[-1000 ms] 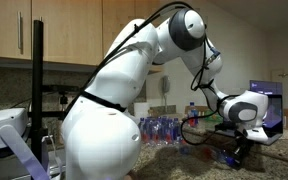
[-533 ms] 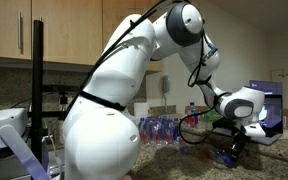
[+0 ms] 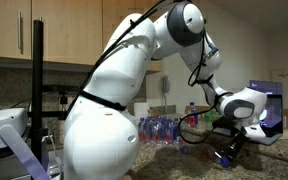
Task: Put the water bottles upright
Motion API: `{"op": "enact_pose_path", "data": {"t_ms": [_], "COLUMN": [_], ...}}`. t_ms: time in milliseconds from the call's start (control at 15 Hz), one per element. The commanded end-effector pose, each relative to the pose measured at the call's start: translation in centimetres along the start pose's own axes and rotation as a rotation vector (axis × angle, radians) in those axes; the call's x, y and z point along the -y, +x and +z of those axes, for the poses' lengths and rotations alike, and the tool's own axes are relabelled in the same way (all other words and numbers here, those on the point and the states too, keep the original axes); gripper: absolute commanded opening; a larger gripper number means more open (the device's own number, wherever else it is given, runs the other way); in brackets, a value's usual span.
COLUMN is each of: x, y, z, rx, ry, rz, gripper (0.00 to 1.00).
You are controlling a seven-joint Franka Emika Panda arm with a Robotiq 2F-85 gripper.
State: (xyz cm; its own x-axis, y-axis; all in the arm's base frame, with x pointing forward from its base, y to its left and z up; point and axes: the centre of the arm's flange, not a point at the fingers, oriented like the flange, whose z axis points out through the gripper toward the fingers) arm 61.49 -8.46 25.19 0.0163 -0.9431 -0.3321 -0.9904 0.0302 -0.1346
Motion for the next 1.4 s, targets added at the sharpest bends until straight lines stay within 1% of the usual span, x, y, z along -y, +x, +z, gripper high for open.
{"op": "enact_pose_path", "data": {"t_ms": [0,200,267,333,400,600,733,800,933,1000,1067,1333], "x": [-0.8,-1.5,-1.5,-1.6,-1.8,-2.3,-2.3,-2.3,-3.0,-3.3,-2.2,-2.2], "y": [-1.0,-2.0,-2.1,-2.2,-2.6,-3.8,-3.5,-3.6,-5.1,-5.6,-4.3,-4.4], "z": [-0.3,-0.9,-1.1,-1.3,-1.8,-2.5,-2.2,-1.9,-1.8,-1.9,-1.0,-0.8], "rx": [0.048,0.066,0.076,0.087,0.093,0.099,0.150,0.181,0.195,0.170,0.172,0.171], "ry": [-0.038,-0.067,-0.076,-0.084,-0.082,-0.055,-0.093,-0.131,-0.166,-0.216,-0.173,-0.180], "rz": [0.014,0.043,0.070,0.094,0.111,0.105,0.120,0.151,0.162,0.103,0.107,0.103], "gripper": [0.75,0.94,0.98,1.00,1.00,1.00,1.00,1.00,1.00,1.00,1.00,1.00]}}
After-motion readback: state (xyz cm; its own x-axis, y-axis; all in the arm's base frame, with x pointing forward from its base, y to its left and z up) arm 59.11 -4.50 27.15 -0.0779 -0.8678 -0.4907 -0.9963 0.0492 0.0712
